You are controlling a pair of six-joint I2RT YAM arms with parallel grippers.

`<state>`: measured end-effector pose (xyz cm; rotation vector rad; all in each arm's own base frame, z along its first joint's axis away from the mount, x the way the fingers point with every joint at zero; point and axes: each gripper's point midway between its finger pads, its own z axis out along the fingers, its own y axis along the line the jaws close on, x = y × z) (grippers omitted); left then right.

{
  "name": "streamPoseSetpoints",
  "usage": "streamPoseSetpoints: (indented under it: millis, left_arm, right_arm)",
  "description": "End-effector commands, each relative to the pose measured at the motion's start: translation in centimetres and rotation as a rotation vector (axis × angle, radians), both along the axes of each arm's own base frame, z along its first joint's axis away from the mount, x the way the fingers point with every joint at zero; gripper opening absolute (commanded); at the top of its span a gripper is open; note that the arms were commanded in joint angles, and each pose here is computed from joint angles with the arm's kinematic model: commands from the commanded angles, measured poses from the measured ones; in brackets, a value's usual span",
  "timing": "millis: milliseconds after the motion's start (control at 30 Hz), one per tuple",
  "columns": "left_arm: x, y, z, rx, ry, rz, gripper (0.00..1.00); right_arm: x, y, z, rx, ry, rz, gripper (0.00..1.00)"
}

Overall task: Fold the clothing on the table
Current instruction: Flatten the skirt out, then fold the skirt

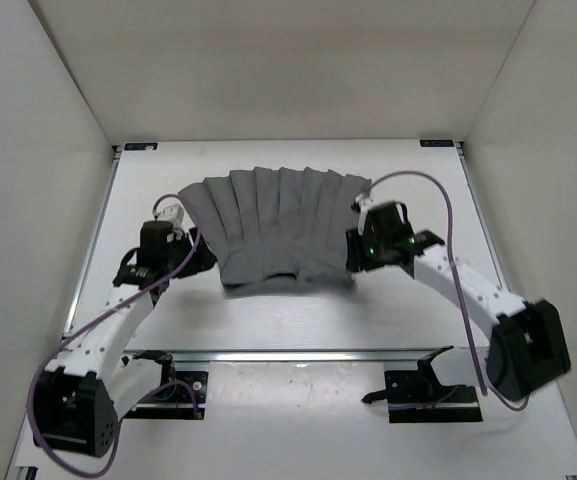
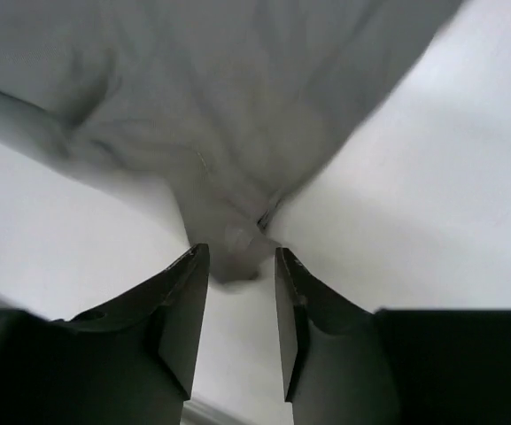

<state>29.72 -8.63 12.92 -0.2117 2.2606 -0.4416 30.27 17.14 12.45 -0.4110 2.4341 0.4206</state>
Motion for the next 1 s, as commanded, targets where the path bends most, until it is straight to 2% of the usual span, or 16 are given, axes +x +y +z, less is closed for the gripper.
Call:
streamPoseSetpoints:
  millis: [0,67,167,300,400,500,800,867,967]
  left_arm:
    - [-3.9,-0.6,0.6,-0.067,0.002,-0.014,0.72]
    - [-5.5,-0.6,-0.6,-0.093,0.021,-0.005,0.73]
    - [-6.3,-0.9,-1.5,-0.122,0.022,0.005,0.72]
    - [-7.2,-2.0,-4.3,-0.126,0.115,-0.011,0.71]
    - [-7.2,-2.3,-5.9,-0.13,0.143,0.023,0.72]
    - [-7.0,-2.8,-7.3,-0.19,0.183,0.052,0.72]
    - [-5.5,-4.1,-7.9,-0.26,0.166,0.092,0.7]
    - [-5.6,-4.4,-8.4,-0.268,0.186,0.085,0.69]
    - [-5.3,-4.8,-8.7,-0.296,0.196,0.094,0.6]
  right_arm:
    - [-2.8,0.3,2.9,0.141,-0.134,-0.057,0.33]
    - [-4.6,-0.4,2.3,0.201,-0.12,-0.073,0.38]
    - [-5.2,-1.8,0.8,0.242,-0.094,-0.111,0.43]
    - [-5.3,-2.4,-2.1,0.2,-0.023,-0.145,0.52]
    - [-5.4,-1.9,-4.1,0.199,0.044,-0.174,0.53]
    - [-5.9,-1.6,-5.8,0.228,0.123,-0.229,0.52]
    - [-7.5,-2.3,-9.2,0.228,0.257,-0.289,0.53]
    - [-7.4,-1.9,-9.4,0.268,0.259,-0.291,0.52]
    - [-7.6,-1.5,-10.0,0.305,0.284,-0.28,0.51]
